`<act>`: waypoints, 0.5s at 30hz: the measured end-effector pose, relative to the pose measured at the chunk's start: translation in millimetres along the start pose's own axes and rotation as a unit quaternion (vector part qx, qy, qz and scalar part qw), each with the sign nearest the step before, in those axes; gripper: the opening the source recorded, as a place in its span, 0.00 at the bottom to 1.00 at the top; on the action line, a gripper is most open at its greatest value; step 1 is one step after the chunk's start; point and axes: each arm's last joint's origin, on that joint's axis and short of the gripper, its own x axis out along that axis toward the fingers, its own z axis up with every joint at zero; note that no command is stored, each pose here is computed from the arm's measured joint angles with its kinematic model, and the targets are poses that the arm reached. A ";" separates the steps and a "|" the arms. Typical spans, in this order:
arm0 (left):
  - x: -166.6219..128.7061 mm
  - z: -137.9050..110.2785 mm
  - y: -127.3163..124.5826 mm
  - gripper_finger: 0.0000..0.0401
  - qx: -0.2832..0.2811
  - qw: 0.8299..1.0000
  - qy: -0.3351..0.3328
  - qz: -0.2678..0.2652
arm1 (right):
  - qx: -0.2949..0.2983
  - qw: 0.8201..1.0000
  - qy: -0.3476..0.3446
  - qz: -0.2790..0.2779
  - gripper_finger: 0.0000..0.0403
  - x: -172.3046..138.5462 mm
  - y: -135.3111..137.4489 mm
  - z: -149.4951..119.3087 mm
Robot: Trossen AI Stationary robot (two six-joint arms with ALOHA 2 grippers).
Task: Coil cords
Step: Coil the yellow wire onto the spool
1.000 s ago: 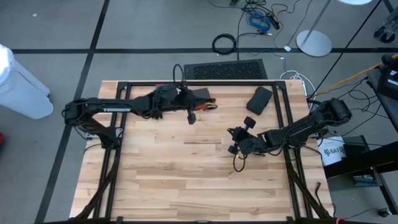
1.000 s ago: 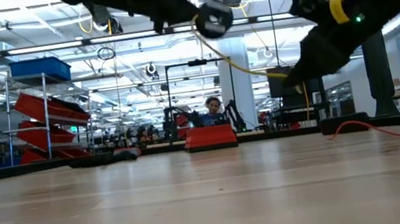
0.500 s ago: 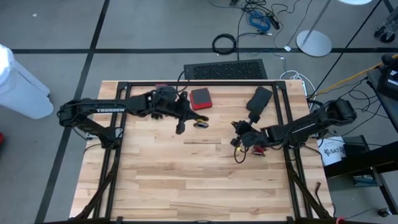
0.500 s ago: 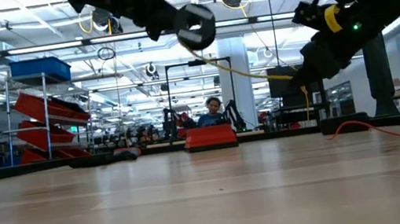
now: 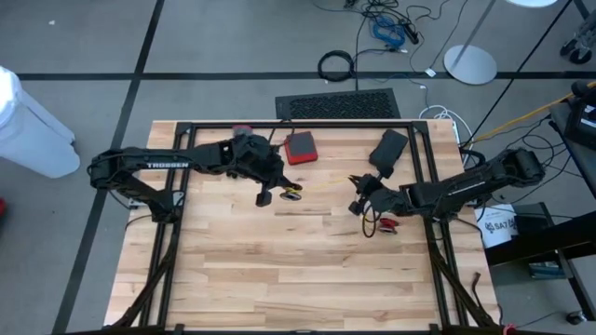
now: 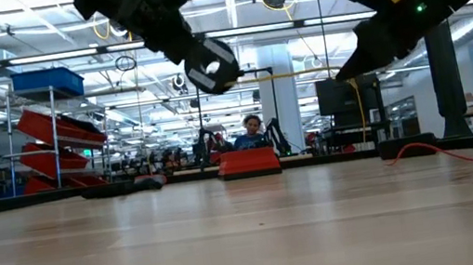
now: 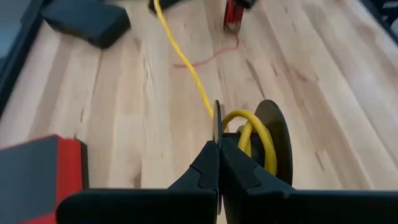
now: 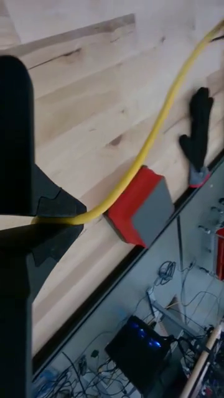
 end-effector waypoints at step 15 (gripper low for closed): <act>55.1 -13.2 3.8 0.00 0.037 0.995 0.044 0.087 | 0.031 0.999 -0.038 0.020 0.00 -7.1 -5.0 12.9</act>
